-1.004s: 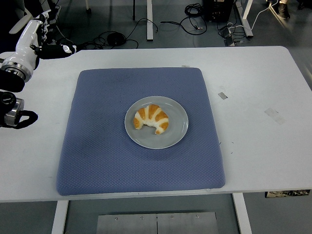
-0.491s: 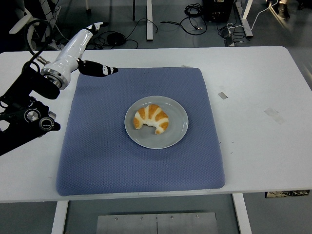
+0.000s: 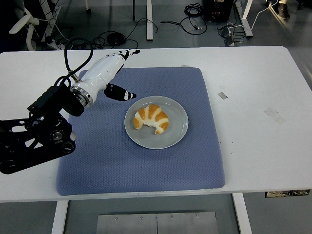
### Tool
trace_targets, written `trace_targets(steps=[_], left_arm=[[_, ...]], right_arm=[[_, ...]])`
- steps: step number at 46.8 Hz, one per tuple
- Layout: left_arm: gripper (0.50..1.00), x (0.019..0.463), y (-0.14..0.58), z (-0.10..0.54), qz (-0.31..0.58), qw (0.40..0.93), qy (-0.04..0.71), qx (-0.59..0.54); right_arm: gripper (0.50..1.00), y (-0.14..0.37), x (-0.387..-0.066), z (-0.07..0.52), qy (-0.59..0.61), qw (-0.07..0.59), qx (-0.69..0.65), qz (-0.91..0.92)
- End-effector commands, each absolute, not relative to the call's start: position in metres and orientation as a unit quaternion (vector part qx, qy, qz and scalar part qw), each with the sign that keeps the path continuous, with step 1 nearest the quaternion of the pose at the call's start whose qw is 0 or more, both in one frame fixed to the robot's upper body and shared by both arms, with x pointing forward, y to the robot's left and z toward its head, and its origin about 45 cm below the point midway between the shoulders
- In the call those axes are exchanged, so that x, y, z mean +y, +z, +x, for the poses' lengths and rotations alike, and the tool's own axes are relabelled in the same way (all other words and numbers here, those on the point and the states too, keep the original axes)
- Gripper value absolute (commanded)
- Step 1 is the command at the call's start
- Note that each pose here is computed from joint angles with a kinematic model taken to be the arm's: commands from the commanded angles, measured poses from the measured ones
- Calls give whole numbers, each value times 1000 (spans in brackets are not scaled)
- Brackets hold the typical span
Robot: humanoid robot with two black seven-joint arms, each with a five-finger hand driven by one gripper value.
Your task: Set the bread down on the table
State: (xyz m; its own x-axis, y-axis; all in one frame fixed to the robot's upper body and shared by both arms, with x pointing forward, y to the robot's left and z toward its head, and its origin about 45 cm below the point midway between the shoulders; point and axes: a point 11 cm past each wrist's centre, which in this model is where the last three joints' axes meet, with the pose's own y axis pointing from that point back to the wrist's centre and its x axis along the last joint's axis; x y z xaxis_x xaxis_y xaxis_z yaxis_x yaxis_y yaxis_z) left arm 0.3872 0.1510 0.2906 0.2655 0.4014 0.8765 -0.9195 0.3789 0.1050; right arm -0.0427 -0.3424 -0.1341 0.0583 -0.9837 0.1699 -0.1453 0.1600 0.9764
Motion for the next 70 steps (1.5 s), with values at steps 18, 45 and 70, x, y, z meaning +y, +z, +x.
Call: trace_targets(steps=[18, 45, 70], left_arm=[[978, 136, 287, 380, 364, 745, 374, -415], [963, 113, 270, 368, 387, 748, 311, -442], [904, 104, 250, 362, 392, 728, 294, -481]], right_arm=[[1000, -134, -342, -43, -402, 521, -556, 508], [1000, -134, -342, -43, -402, 521, -556, 508], [1000, -134, -342, -43, -402, 521, -556, 508]])
